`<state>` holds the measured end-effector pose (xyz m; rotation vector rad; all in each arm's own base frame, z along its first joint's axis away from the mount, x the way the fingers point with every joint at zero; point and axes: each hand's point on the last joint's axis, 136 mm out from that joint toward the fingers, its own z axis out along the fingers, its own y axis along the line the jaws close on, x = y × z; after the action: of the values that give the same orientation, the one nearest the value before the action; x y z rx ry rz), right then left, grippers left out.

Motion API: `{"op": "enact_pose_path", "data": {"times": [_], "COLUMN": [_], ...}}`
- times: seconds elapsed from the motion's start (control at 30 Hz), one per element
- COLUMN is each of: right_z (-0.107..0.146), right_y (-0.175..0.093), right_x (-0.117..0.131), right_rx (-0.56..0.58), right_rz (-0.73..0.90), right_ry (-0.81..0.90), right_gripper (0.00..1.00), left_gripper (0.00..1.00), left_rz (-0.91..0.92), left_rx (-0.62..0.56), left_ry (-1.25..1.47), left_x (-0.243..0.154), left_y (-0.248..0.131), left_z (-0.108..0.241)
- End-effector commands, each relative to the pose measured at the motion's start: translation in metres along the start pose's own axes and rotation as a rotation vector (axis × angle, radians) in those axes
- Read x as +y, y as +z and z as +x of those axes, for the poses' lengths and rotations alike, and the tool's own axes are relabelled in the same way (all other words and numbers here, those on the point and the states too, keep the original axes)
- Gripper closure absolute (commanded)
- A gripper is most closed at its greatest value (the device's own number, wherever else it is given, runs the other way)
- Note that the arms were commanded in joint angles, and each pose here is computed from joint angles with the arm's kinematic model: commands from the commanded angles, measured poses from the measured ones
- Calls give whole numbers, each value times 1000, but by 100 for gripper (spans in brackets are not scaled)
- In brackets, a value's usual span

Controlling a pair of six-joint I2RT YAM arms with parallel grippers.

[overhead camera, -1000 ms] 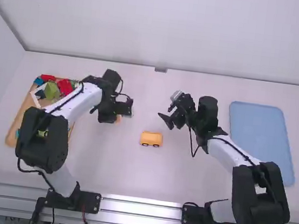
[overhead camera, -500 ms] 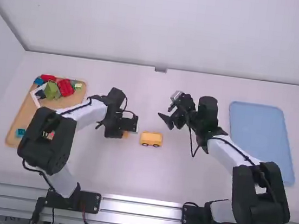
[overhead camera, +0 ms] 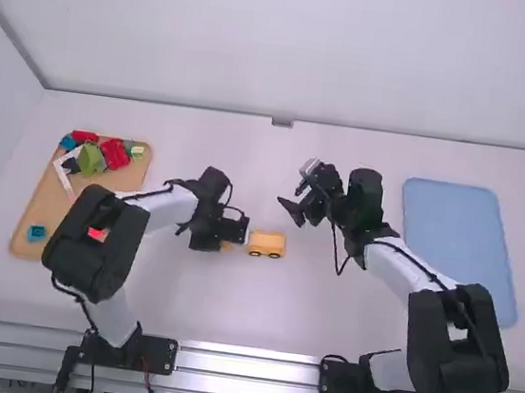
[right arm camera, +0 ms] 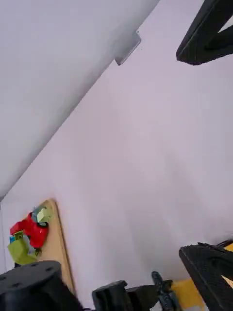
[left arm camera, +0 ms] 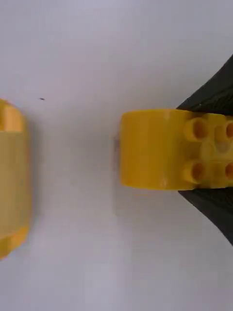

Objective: Assemble lego blocks to make yellow taxi

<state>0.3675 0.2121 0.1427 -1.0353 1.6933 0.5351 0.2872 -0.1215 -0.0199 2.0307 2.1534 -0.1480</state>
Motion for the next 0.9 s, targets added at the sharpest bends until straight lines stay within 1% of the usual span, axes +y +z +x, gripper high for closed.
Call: {"op": "enact_pose_path", "data": {"times": [0.0,0.1,0.13,0.17,0.2,0.23,0.27,0.47,0.63,0.73,0.83,0.87], "right_z": [-7,-6,-6,-6,-6,-6,-6,-6,-8,-7,-7,-7], "right_y": [-1,-1,-1,-1,-1,-1,-1,-1,-1,-1,-1,-1], "right_x": [0,-1,0,0,0,0,0,-1,-1,-1,-1,-1], "right_rx": [-16,-13,-11,-12,-12,-12,-12,-11,-17,-16,-15,-15], "right_rz": [0,2,1,0,-2,-2,-1,1,3,3,2,2], "right_ry": [-10,-8,-8,-8,-7,-8,-8,-8,-12,-11,-11,-11], "right_gripper": [2,2,2,2,1,1,2,2,1,1,1,1], "left_gripper": [82,76,74,68,53,30,0,1,1,1,1,1], "left_rz": [-10,-12,-11,-10,-7,3,9,-8,-9,-31,-116,-116], "left_rx": [35,24,17,14,10,-1,-7,5,34,11,-21,-21], "left_ry": [-29,-49,-53,-54,-54,-51,-36,-12,50,38,-60,-60], "left_x": [7,9,10,10,9,7,5,11,27,42,71,71], "left_y": [2,1,0,0,0,0,1,-3,-34,-52,-76,-76], "left_z": [4,2,2,1,0,-2,-5,-5,-12,-23,-38,-38]}}
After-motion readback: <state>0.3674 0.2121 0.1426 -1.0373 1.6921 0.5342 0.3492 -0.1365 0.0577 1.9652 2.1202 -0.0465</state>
